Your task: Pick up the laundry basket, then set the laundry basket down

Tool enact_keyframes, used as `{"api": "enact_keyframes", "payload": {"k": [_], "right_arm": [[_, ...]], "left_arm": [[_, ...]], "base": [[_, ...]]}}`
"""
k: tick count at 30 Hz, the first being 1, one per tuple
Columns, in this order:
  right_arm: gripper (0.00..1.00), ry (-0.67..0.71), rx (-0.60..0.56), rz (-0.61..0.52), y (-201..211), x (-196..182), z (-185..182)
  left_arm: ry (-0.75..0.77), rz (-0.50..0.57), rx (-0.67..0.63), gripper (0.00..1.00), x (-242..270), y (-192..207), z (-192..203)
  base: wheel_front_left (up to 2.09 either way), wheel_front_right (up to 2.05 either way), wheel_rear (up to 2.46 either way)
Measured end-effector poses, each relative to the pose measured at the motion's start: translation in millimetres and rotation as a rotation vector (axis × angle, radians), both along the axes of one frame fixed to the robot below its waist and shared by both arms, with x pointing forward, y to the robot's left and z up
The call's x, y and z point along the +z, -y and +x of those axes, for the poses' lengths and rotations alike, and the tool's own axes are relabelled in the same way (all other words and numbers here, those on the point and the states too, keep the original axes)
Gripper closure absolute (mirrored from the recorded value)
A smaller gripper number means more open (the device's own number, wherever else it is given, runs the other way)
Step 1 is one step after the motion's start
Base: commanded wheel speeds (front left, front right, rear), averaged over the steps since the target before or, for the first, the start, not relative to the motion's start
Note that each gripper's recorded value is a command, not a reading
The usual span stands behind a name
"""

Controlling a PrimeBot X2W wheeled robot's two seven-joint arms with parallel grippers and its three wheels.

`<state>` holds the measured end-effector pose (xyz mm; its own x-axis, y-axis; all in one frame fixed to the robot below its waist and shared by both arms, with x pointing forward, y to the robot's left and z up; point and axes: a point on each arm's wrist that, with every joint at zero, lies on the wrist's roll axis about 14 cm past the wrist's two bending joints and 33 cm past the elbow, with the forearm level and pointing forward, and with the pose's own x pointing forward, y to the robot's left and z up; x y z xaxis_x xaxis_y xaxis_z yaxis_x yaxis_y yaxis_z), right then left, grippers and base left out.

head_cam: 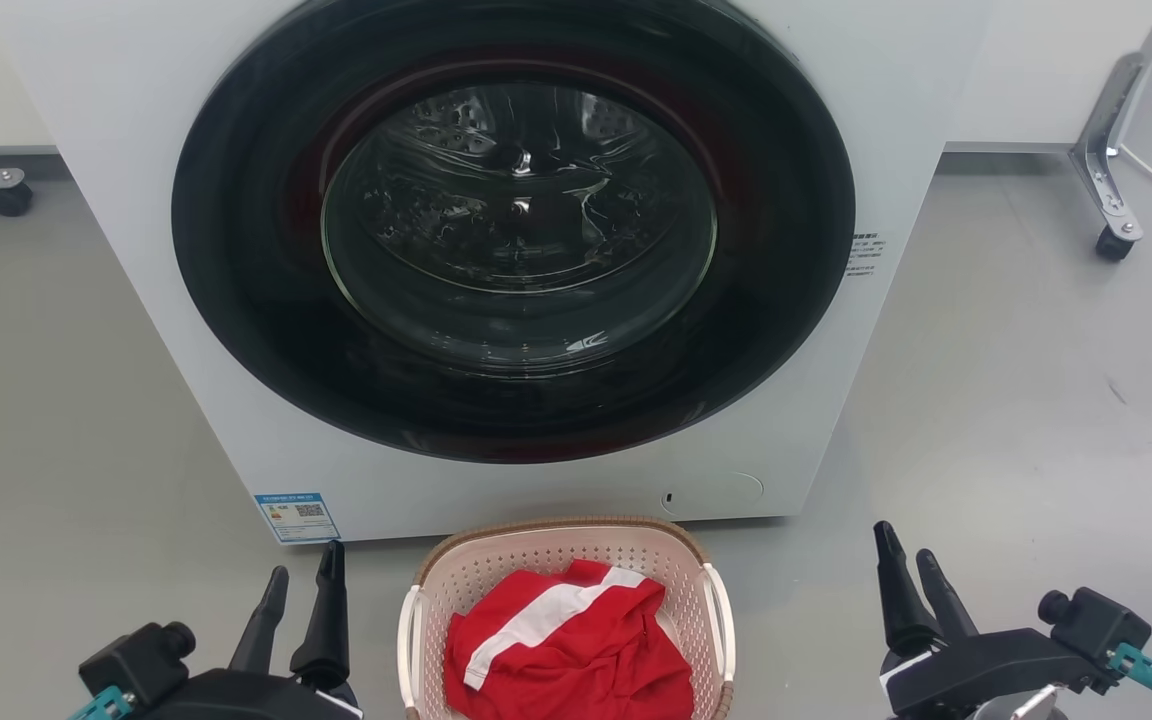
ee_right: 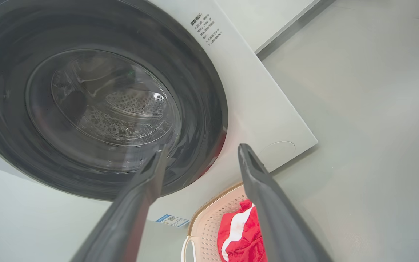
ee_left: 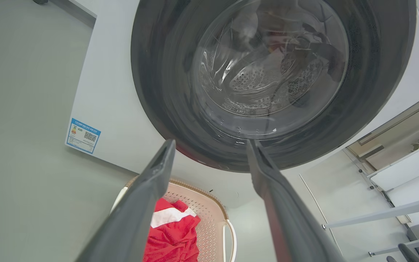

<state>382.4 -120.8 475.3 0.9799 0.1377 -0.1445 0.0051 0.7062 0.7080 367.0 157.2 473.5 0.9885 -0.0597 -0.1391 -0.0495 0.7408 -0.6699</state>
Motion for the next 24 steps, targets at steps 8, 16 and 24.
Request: {"api": "enact_keyframes", "payload": {"k": [8,16,24], "right_arm": [[0.0,0.061,0.036,-0.133,-11.3,10.2,1.5],[0.0,0.127,0.062,-0.254,-20.6,20.4,1.1],[0.0,0.199,0.071,-0.368,-26.5,31.4,-0.3]], "left_arm": [[0.041,0.152,-0.021,0.0,7.6,4.7,0.1],[0.098,0.294,-0.041,0.0,17.5,10.7,-0.8],[0.143,0.413,-0.044,0.0,23.5,12.7,-5.5]], "base": [[0.0,0.0,0.0],[0.0,0.0,0.0],[0.0,0.0,0.0]]}}
